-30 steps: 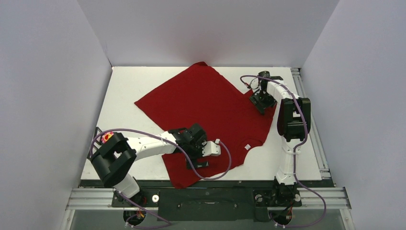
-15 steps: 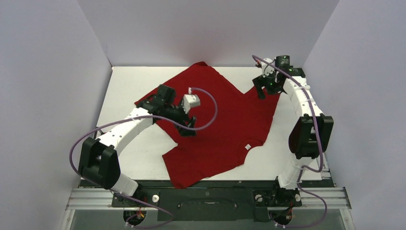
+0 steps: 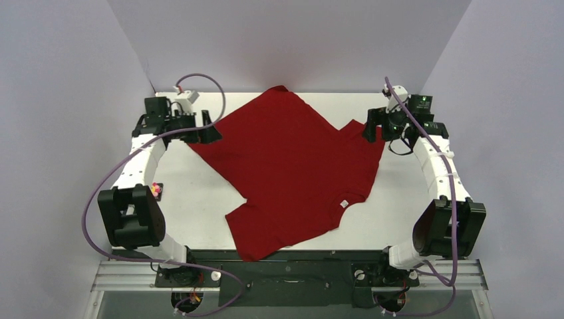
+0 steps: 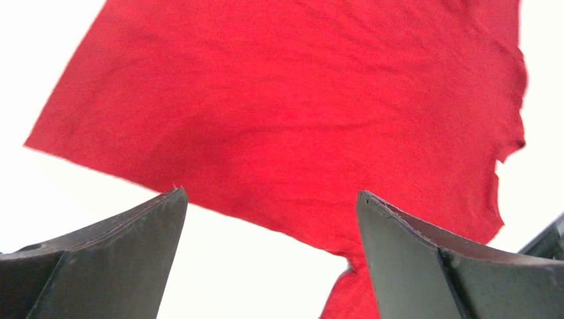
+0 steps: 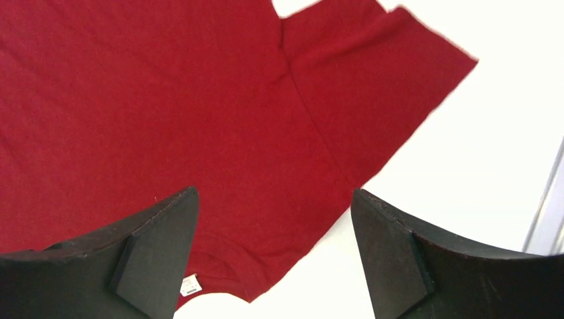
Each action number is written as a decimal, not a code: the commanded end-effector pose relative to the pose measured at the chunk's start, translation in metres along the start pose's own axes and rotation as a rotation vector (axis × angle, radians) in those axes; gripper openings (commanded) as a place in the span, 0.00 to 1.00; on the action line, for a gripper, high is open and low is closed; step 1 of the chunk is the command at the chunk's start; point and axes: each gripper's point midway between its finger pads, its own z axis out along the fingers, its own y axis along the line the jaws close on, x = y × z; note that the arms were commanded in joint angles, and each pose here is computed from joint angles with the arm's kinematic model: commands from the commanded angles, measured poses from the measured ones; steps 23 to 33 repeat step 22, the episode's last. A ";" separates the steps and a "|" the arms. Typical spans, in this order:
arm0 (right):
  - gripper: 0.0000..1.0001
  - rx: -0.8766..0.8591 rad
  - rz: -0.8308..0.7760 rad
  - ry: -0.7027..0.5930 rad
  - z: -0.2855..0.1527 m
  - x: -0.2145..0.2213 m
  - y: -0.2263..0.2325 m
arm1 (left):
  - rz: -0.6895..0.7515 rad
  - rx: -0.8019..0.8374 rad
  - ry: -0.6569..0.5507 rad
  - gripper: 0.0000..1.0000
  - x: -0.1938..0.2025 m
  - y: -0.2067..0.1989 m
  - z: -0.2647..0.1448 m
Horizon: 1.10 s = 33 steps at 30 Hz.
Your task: Remove the brooch from the garment
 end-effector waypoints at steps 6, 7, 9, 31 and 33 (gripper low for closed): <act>0.80 0.031 0.116 -0.060 0.018 0.021 -0.030 | -0.114 -0.336 -0.016 0.96 0.021 0.089 -0.004; 0.80 0.033 0.120 -0.056 0.019 0.024 -0.031 | -0.114 -0.340 -0.015 0.96 0.022 0.090 -0.004; 0.80 0.032 0.123 -0.055 0.021 0.027 -0.032 | -0.116 -0.339 -0.004 0.96 0.027 0.091 -0.003; 0.80 0.011 0.132 -0.043 0.027 0.035 -0.029 | -0.101 -0.283 0.004 0.96 0.029 0.080 -0.001; 0.80 0.011 0.132 -0.043 0.027 0.035 -0.029 | -0.101 -0.283 0.004 0.96 0.029 0.080 -0.001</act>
